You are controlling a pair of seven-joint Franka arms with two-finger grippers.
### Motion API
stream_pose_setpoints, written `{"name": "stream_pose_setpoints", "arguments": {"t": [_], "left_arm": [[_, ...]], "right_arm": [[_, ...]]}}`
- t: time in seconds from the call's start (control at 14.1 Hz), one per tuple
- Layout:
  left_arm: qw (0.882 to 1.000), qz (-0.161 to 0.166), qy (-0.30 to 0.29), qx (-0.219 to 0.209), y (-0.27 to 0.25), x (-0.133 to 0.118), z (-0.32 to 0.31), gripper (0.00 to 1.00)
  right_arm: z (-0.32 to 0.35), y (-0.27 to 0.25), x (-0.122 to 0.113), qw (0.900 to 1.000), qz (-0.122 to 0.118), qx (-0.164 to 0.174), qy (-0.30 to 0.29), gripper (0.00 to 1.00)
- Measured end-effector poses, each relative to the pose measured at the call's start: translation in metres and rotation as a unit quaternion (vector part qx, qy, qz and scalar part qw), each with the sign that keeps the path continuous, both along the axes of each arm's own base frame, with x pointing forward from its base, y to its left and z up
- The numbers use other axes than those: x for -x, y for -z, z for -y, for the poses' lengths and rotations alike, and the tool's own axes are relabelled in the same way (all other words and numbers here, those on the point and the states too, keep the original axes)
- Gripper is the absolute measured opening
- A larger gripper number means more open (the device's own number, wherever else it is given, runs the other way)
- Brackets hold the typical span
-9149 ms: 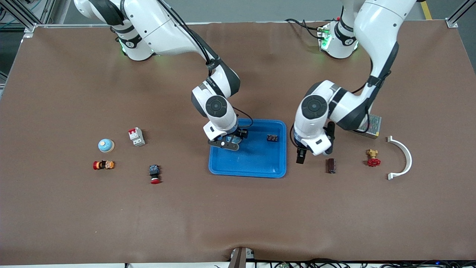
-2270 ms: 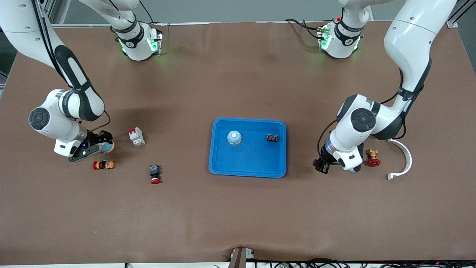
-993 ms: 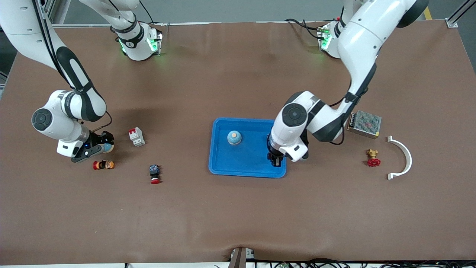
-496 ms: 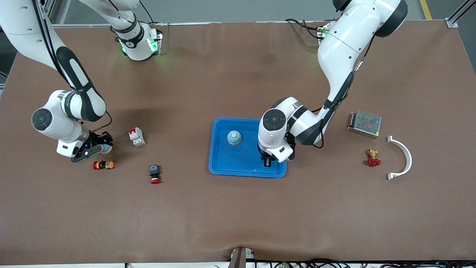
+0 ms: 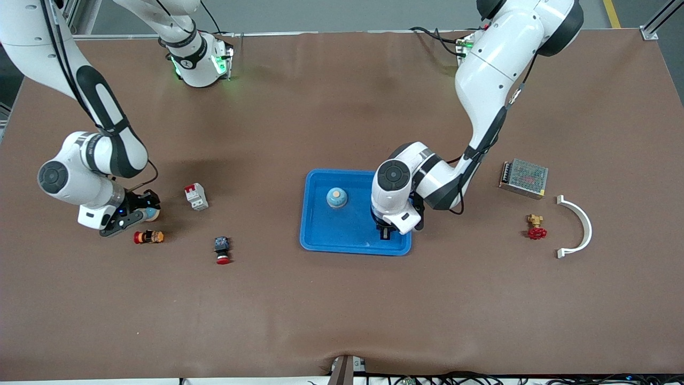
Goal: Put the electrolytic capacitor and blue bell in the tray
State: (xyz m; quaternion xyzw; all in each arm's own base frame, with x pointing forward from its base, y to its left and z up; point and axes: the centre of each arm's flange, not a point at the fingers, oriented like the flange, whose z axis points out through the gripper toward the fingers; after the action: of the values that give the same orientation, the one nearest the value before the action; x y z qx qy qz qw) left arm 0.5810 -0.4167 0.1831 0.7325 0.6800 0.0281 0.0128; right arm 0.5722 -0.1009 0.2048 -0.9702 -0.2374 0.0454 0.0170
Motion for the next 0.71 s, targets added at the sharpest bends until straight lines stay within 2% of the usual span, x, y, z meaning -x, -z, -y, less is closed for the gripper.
{"name": "stream_pose_setpoints", "arguments": {"t": [0.28, 0.43, 0.71], "left_arm": [[1.0, 0.003, 0.008, -0.002, 0.0, 0.0, 0.002, 0.32], [1.0, 0.009, 0.019, -0.008, -0.001, -0.001, 0.002, 0.47], [1.0, 0.011, 0.025, -0.009, -0.002, -0.001, 0.001, 0.87]], "right_arm": [[-0.003, -0.045, -0.024, 1.0, -0.011, -0.001, -0.001, 0.68], [-0.02, -0.065, -0.036, 1.0, -0.02, 0.001, 0.012, 0.68], [-0.094, -0.124, -0.067, 0.998, -0.027, 0.016, 0.061, 0.68]]}}
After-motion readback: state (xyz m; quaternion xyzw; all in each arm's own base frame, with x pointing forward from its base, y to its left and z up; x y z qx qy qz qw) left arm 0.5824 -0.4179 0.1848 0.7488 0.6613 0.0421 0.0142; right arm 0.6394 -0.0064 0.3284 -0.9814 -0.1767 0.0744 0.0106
